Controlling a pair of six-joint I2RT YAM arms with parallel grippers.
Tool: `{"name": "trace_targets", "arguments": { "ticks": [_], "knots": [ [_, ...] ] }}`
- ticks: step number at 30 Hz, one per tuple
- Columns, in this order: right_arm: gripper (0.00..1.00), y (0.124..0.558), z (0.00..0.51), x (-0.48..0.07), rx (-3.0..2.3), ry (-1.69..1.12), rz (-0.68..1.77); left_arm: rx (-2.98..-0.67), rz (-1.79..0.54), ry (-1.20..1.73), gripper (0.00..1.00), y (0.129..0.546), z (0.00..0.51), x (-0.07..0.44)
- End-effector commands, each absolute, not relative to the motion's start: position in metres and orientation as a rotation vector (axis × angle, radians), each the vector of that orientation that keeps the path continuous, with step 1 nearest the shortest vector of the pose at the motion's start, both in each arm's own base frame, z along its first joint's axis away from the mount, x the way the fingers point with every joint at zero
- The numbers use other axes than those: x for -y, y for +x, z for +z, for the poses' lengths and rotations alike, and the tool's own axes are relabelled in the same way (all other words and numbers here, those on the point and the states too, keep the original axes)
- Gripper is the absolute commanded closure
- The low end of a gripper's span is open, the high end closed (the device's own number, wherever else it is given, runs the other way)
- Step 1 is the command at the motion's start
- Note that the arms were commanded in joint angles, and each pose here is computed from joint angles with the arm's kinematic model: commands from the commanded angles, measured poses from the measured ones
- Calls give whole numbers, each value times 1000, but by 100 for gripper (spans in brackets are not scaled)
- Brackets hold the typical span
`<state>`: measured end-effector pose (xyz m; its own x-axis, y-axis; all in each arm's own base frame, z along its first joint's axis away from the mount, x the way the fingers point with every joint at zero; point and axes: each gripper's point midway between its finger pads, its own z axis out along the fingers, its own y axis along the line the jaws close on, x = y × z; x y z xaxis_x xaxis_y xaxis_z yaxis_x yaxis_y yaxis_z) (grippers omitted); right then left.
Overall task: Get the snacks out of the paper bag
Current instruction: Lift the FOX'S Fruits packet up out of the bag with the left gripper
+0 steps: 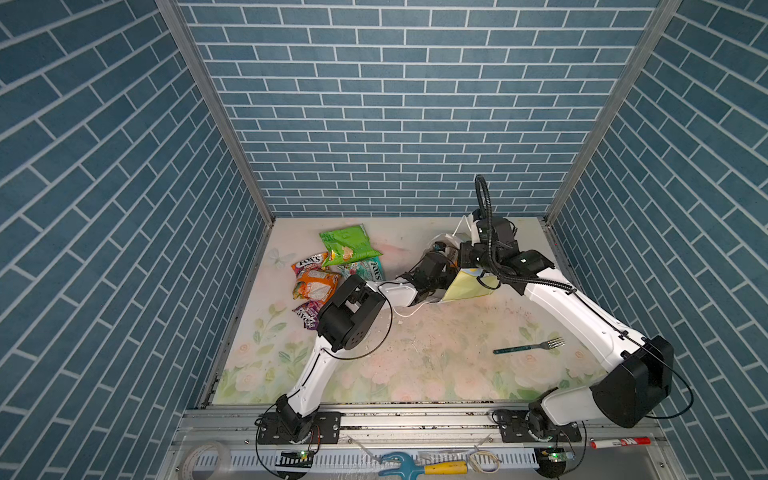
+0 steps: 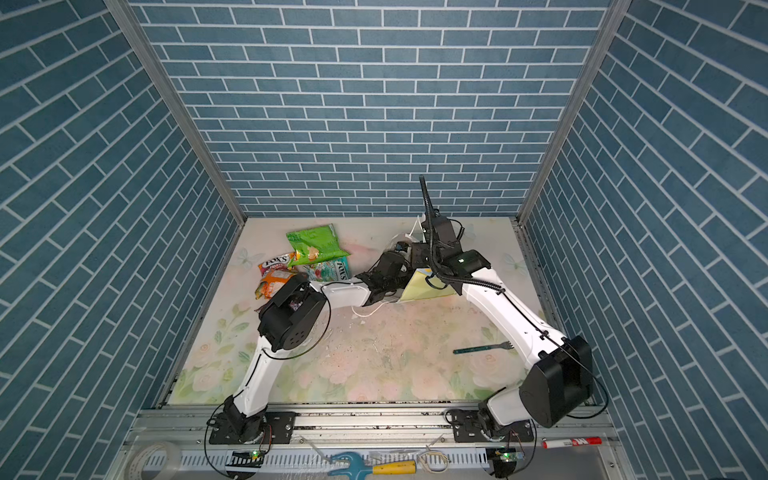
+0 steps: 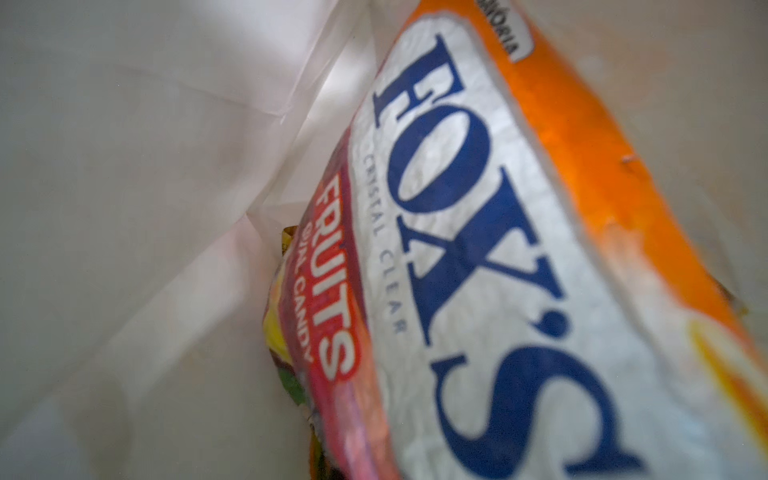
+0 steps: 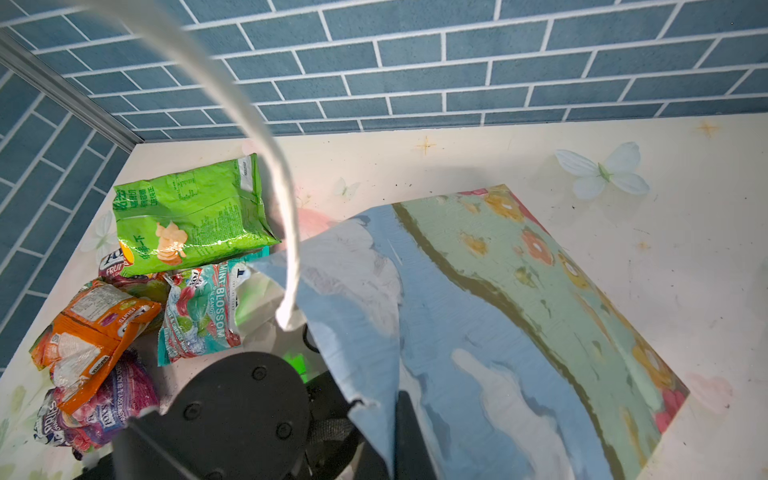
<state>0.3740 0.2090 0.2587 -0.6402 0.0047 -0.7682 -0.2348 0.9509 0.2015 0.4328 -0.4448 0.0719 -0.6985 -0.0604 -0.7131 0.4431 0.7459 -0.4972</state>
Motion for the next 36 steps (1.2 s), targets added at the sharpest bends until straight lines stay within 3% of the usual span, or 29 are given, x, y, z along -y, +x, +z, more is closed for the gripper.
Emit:
{"name": "trace_targets", "arguments": {
  "ticks": [1, 16, 36],
  "knots": [
    [100, 373, 265, -199, -2235, -142, 312, -2136, -883, 303, 100, 428, 103, 441],
    [100, 369, 245, -186, -2284, -132, 228, -2020, -925, 283, 100, 415, 157, 413],
    [100, 376, 246, -196, -2310, -153, 230, -1993, -1063, 315, 100, 415, 172, 416]
  ]
}}
